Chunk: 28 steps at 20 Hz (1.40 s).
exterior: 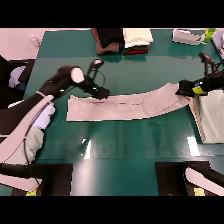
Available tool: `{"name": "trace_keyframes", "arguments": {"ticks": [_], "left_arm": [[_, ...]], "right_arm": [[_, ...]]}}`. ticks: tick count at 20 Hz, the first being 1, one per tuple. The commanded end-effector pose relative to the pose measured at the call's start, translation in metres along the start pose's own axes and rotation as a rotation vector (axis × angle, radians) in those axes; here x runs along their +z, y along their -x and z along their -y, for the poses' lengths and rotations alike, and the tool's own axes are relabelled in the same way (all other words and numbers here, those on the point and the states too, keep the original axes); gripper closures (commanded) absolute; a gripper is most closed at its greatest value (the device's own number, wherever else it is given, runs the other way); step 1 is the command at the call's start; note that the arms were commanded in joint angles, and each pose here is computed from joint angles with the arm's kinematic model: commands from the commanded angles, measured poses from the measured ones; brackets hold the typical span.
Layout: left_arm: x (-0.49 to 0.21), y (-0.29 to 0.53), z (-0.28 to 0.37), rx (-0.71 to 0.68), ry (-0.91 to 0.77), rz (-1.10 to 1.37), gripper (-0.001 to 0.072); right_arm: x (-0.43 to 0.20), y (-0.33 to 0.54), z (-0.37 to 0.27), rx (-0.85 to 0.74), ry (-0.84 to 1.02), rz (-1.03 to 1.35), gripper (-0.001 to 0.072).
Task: Fold the shirts.
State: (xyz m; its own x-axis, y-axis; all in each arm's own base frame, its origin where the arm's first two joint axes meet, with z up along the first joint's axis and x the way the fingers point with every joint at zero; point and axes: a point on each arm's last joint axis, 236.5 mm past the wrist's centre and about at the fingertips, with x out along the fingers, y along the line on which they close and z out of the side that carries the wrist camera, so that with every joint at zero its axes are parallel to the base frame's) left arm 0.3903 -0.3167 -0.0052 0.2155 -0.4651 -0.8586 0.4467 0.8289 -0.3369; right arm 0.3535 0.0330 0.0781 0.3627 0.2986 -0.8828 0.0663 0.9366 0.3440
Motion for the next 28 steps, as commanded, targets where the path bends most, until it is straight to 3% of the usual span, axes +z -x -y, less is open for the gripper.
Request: {"name": "trace_keyframes", "arguments": {"ticks": [1,8,16,22,28], "left_arm": [[0.002,-0.039,0.043,-0.075,-0.024,-0.029,0.0682],[-0.003,-0.074,0.068,-0.165,0.028,-0.050,0.0682],[-0.003,-0.062,0.038,-0.102,0.018,-0.075,0.0682],[0.032,0.073,-0.084,0.203,0.005,0.047,0.0681],[0.033,0.254,-0.163,0.456,0.097,0.295,0.0681]], "right_arm": [[0.004,0.038,-0.049,0.069,0.081,0.055,0.0699],[0.017,0.064,-0.156,0.190,0.280,0.090,0.0699],[0.013,0.057,-0.233,0.282,0.394,0.070,0.0699],[-0.005,0.032,-0.300,0.365,0.494,0.053,0.0699],[-0.061,-0.070,-0.396,0.446,0.617,-0.035,0.0696]]}}
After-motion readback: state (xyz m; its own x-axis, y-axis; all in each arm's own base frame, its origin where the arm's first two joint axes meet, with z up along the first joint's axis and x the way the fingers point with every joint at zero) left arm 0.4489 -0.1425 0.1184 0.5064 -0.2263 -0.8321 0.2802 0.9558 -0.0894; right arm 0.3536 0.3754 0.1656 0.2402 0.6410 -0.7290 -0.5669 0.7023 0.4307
